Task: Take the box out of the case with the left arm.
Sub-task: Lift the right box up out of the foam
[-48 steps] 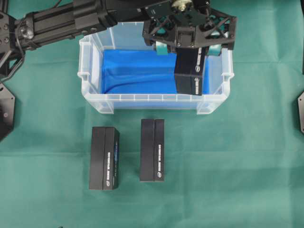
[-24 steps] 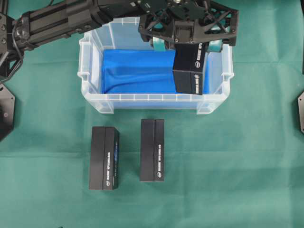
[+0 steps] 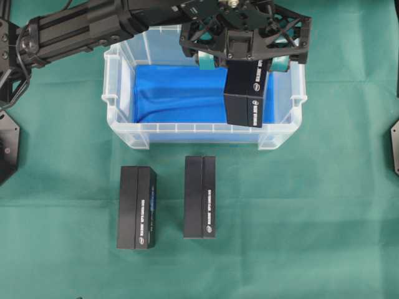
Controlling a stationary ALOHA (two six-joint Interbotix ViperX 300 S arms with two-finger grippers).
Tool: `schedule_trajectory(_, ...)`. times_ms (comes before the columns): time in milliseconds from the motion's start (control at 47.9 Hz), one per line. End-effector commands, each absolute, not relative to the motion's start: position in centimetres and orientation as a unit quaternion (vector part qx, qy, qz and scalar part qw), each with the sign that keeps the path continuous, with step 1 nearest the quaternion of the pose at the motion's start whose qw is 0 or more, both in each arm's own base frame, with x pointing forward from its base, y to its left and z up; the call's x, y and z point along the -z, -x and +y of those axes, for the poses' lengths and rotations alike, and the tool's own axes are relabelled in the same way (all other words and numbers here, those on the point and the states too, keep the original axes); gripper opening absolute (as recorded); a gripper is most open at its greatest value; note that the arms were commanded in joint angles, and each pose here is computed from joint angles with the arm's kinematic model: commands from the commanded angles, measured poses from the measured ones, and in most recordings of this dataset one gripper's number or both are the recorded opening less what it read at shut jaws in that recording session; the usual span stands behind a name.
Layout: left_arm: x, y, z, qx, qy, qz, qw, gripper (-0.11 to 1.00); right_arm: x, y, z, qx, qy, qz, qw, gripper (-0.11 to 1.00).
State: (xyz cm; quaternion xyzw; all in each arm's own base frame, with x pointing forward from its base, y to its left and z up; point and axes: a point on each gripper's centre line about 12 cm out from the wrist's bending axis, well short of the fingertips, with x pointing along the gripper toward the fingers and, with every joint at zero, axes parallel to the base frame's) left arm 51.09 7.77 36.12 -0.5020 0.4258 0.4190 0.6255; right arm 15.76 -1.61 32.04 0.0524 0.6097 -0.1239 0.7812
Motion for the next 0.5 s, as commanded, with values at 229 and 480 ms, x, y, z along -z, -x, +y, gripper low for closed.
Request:
schedule_trajectory(229,-39.31,-49.96,7.63,-0.405,0.514,0.397,0.644,0.62,-32.35,-15.94,-1.61,0.124,-0.054,0.605,0.785,0.00)
schedule_trajectory(480,-39.39,-49.91,7.64,-0.405,0.514,0.396,0.644,0.62,-32.35,-15.94,-1.61,0.124,-0.054,0.605,0.785,0.00)
